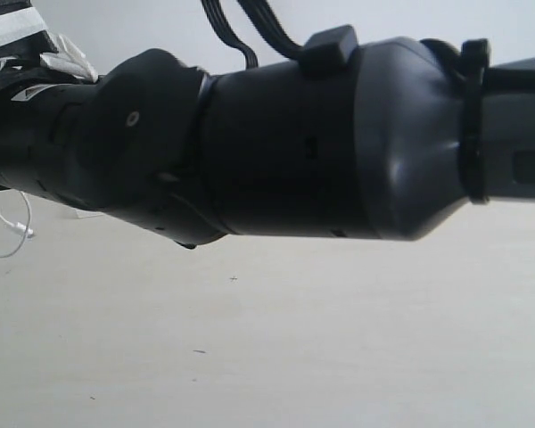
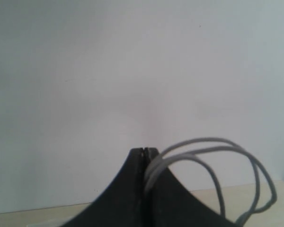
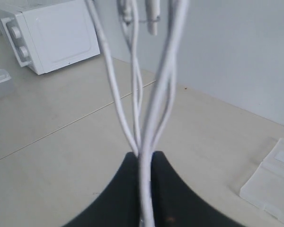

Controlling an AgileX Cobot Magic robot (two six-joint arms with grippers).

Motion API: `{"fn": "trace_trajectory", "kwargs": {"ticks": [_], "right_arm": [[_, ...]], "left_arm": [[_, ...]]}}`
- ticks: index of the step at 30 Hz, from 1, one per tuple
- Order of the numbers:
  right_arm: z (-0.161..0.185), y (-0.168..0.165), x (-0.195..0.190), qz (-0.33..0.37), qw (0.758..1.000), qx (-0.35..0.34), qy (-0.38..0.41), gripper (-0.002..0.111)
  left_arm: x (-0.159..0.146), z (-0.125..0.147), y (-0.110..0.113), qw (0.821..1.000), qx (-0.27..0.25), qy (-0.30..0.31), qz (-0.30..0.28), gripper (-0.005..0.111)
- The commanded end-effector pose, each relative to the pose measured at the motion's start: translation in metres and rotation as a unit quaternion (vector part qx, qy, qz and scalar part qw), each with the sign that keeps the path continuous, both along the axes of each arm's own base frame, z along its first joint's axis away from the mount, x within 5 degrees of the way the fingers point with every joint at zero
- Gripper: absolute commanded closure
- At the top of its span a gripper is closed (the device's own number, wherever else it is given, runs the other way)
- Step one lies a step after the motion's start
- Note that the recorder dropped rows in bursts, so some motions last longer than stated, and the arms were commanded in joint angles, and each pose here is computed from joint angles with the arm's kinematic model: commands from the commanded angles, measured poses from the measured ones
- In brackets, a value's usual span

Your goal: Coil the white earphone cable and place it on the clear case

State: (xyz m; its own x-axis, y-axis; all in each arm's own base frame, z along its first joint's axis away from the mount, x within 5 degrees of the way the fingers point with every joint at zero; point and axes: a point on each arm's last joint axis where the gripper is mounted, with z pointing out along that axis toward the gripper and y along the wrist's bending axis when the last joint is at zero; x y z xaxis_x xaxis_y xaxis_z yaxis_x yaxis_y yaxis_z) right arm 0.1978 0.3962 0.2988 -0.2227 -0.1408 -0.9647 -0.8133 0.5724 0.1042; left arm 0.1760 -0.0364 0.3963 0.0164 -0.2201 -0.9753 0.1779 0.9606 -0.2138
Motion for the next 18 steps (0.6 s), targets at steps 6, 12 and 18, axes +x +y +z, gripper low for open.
{"fn": "trace_trajectory", "kwargs": {"ticks": [6, 12, 18], "right_arm": [[0.0027, 0.0003, 0.0003, -0.003, 1.000, 0.003, -0.008, 0.107], [0.0030, 0.0002, 0.0006, -0.005, 1.000, 0.004, -0.009, 0.091], [0.0036, -0.0002, 0.0014, -0.009, 1.000, 0.006, -0.012, 0.081]], "left_arm": [[-0.0010, 0.0009, -0.0009, 1.000, -0.006, 0.000, -0.006, 0.107], [-0.0010, 0.0008, -0.0012, 1.000, -0.006, 0.000, -0.008, 0.107], [-0.0011, 0.0007, -0.0018, 1.000, -0.018, 0.003, -0.012, 0.107]]}}
